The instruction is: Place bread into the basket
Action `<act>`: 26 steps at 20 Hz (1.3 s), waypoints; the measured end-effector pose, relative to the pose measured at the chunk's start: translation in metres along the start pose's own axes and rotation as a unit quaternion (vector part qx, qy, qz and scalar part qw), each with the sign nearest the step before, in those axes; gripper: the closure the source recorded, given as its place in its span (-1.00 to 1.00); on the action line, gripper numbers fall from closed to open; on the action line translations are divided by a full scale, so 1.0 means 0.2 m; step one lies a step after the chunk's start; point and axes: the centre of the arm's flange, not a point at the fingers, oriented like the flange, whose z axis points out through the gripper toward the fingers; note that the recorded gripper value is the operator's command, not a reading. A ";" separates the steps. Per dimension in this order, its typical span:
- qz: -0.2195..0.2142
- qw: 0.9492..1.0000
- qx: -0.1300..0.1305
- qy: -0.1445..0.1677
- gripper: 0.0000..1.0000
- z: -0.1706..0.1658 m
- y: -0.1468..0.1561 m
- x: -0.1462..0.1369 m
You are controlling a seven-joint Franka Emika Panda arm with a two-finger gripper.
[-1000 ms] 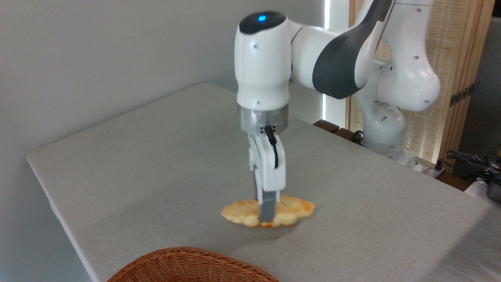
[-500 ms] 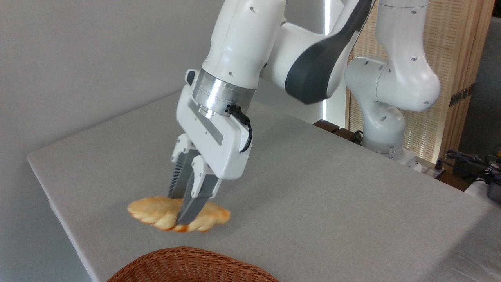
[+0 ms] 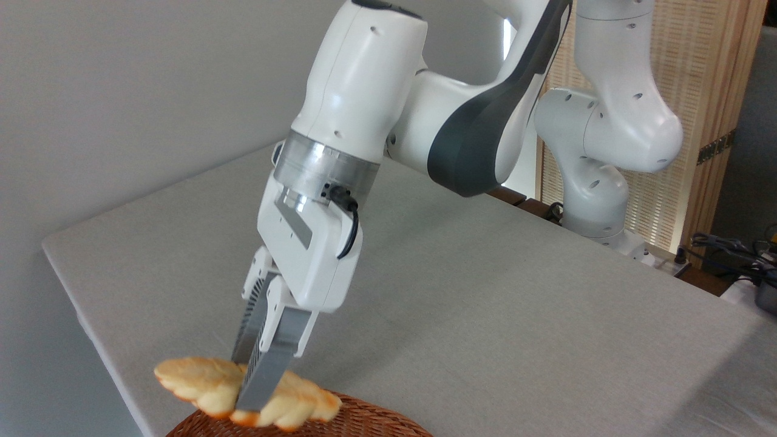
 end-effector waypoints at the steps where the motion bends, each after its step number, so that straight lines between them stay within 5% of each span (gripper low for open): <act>1: 0.016 1.000 0.002 -0.007 -1.00 0.02 -0.01 0.00; 6: 0.051 0.998 0.006 -0.023 -1.00 0.09 -0.01 0.01; 26: 0.054 0.998 0.008 -0.019 -1.00 0.08 -0.01 0.04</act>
